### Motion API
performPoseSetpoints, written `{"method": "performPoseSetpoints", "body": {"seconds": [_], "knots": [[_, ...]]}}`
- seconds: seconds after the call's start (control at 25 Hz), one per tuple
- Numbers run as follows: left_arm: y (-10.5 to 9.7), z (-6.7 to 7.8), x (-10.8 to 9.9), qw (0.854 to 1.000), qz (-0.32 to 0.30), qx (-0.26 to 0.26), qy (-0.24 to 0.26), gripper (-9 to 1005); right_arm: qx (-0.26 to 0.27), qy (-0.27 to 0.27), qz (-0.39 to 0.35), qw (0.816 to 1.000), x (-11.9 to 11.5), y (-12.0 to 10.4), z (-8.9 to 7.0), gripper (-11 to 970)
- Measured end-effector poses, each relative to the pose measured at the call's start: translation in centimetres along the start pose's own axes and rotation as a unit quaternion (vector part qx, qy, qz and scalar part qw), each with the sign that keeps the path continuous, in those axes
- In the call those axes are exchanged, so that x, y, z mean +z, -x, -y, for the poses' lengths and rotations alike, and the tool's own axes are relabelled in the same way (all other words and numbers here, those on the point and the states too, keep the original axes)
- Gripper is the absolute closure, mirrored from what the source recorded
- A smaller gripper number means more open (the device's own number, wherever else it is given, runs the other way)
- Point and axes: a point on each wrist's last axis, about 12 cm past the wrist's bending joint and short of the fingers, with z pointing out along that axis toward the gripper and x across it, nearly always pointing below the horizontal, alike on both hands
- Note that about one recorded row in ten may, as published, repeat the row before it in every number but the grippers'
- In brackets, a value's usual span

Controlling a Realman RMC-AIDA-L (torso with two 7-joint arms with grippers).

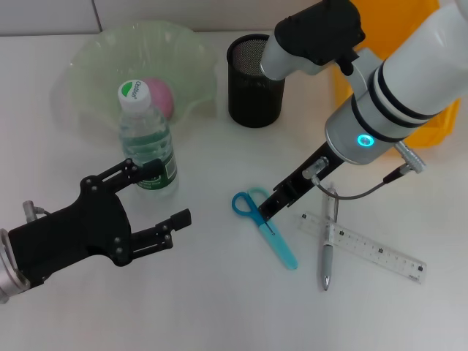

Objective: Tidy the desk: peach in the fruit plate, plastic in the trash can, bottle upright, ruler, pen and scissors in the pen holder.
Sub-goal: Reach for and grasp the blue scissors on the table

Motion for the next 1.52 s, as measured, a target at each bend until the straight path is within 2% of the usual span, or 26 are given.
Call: {"method": "performPoseSetpoints", "body": {"seconds": [0.88, 1.52], "knots": [[-0.1, -0.3, 0.1, 1.000, -0.007, -0.001, 0.008, 183, -0.028, -0.010, -0.020, 0.999, 2.4, 0.7, -0.7, 243], [-0.1, -0.3, 0.3, 1.000, -0.008, -0.005, 0.004, 183, -0.038, -0.008, -0.014, 0.999, 2.8, 0.8, -1.1, 272]]}}
